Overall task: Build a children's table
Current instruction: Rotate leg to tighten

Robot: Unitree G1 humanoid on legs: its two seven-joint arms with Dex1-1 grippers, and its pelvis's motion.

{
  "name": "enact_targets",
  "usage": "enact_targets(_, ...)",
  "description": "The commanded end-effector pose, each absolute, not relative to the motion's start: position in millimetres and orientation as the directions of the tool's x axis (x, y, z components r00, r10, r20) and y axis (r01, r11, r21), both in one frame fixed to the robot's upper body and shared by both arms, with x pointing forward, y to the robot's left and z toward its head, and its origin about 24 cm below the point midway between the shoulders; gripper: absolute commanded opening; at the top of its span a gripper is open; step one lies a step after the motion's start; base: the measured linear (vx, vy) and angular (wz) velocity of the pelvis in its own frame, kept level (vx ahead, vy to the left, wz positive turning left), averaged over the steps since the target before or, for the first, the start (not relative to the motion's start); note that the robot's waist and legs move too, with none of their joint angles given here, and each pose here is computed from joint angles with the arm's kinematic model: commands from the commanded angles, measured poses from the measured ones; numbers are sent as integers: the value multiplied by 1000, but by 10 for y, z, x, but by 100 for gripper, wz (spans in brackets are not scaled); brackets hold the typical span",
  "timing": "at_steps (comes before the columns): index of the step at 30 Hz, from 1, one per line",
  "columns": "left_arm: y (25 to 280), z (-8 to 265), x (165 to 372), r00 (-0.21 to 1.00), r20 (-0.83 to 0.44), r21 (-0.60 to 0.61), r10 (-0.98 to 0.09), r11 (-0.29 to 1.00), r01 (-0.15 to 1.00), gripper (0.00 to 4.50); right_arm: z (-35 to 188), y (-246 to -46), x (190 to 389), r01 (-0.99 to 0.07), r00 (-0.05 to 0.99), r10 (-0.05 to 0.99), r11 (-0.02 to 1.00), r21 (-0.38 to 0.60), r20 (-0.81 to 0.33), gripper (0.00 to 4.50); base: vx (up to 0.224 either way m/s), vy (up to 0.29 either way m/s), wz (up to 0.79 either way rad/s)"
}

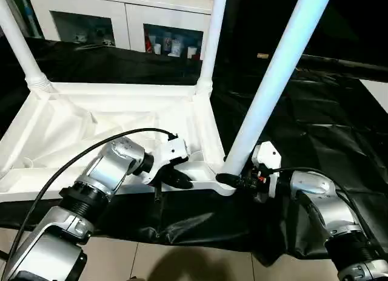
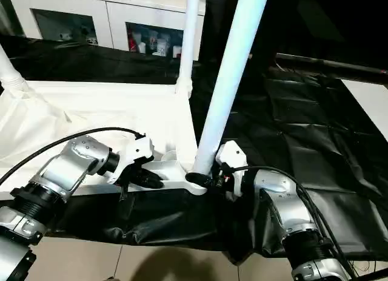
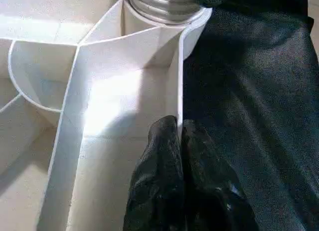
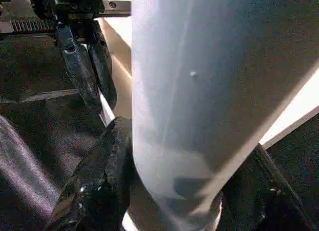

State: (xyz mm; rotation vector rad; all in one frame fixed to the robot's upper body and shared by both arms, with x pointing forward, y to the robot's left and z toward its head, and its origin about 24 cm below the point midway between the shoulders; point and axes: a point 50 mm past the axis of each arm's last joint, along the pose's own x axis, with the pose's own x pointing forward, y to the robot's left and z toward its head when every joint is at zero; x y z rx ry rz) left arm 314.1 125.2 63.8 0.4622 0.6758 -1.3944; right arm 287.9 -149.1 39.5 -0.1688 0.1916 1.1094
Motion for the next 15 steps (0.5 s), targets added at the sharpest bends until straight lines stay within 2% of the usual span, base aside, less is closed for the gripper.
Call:
enact_targets(1, 1221, 443, 3026, -44, -708, -174, -705, 113, 978, 0, 232, -1502, 2800, -903, 413, 857, 430, -12, -308, 209, 0, 0, 0)
enact_targets(7, 1223, 444, 3024, -44, -710, -173, -703, 113, 978, 0, 238, -1498, 2818, -893, 437, 844, 448, -39, -310, 208, 0, 0, 0)
enact_targets(8, 1223, 444, 3025, -43, -710, -172, -703, 113, 979, 0, 236, -1490, 2814, -895, 425, 854, 445, -1, -299, 208, 0, 0, 0)
enact_targets(9, 1223, 444, 3025, -42, -710, -171, -703, 114, 979, 0, 234, -1488, 2811, -896, 417, 861, 444, 27, -292, 264, 0, 0, 0)
enact_targets(13, 1224, 445, 3034, -35, -711, -165, -702, 119, 979, 0, 231, -1488, 2804, -897, 404, 868, 437, 60, -287, 296, 0, 0, 0)
enact_targets(14, 1223, 445, 3036, -34, -711, -165, -702, 120, 979, 0, 232, -1489, 2800, -899, 400, 870, 433, 60, -288, 320, 0, 0, 0)
enact_targets(15, 1225, 446, 3037, -33, -712, -164, -702, 120, 979, 0, 234, -1486, 2799, -900, 399, 870, 432, 58, -289, 320, 0, 0, 0)
